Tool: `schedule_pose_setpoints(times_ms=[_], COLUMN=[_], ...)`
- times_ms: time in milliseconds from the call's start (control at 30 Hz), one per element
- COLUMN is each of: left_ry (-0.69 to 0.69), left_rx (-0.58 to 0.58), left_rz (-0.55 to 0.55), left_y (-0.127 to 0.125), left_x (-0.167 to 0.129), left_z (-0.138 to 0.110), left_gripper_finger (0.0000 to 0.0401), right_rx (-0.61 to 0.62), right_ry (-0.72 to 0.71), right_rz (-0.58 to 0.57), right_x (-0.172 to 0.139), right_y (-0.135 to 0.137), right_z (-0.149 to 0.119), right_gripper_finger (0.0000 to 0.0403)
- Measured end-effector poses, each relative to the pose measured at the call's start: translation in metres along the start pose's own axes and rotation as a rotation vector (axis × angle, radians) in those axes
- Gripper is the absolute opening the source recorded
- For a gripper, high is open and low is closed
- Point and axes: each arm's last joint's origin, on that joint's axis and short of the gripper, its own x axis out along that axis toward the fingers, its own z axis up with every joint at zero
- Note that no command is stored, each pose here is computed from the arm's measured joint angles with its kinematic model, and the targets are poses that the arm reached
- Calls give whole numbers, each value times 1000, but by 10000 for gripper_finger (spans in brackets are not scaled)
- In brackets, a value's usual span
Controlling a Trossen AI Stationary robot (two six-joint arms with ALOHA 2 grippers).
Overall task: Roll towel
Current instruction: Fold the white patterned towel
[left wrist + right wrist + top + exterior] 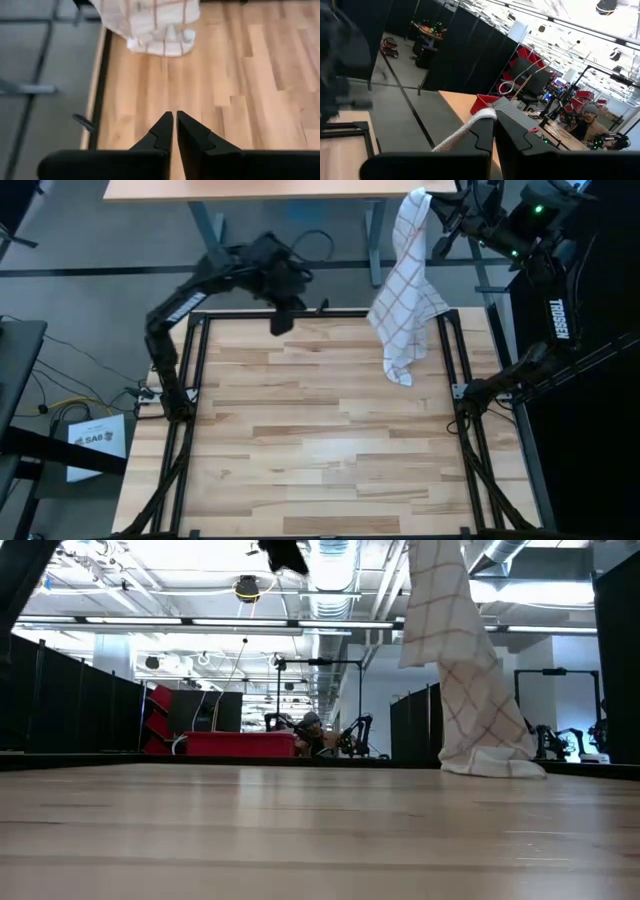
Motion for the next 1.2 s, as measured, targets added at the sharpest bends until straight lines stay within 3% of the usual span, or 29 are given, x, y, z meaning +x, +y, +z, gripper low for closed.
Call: schedule_pose_setpoints(times_ms=[100,167,267,367,467,600,700,767,933,1067,1200], left_ry=[59,31,-37,-81,-247,-496,-596,-610,-603,-522,-549], left_rx=[-63,-92,-92,-71,-13,24,-2,-22,-73,-2,80], left_rz=[-51,-101,-80,77,236,352,408,368,94,50,32], left_y=[6,8,14,21,29,47,67,80,106,105,94], left_x=[19,25,37,47,46,54,65,73,112,146,165], left_z=[-4,-5,-3,-1,8,19,20,14,-5,-13,-6], left_gripper_finger=[41,54,65,67,66,62,62,62,70,97,132], right_rx=[-1,-1,-20,-26,-26,-30,-25,-18,-10,19,44], right_ry=[-3,-4,5,22,30,30,33,41,84,116,135], right_rz=[-2,-3,1,11,16,16,17,16,8,5,-3], right_x=[-3,-7,-12,-12,-12,-12,-10,-10,-10,-9,-9], right_y=[0,-1,-1,0,0,0,1,1,2,3,3], right_z=[1,2,2,0,-1,-1,-1,-2,-5,-8,-9], right_gripper_finger=[0,0,0,0,0,0,0,0,0,0,0])
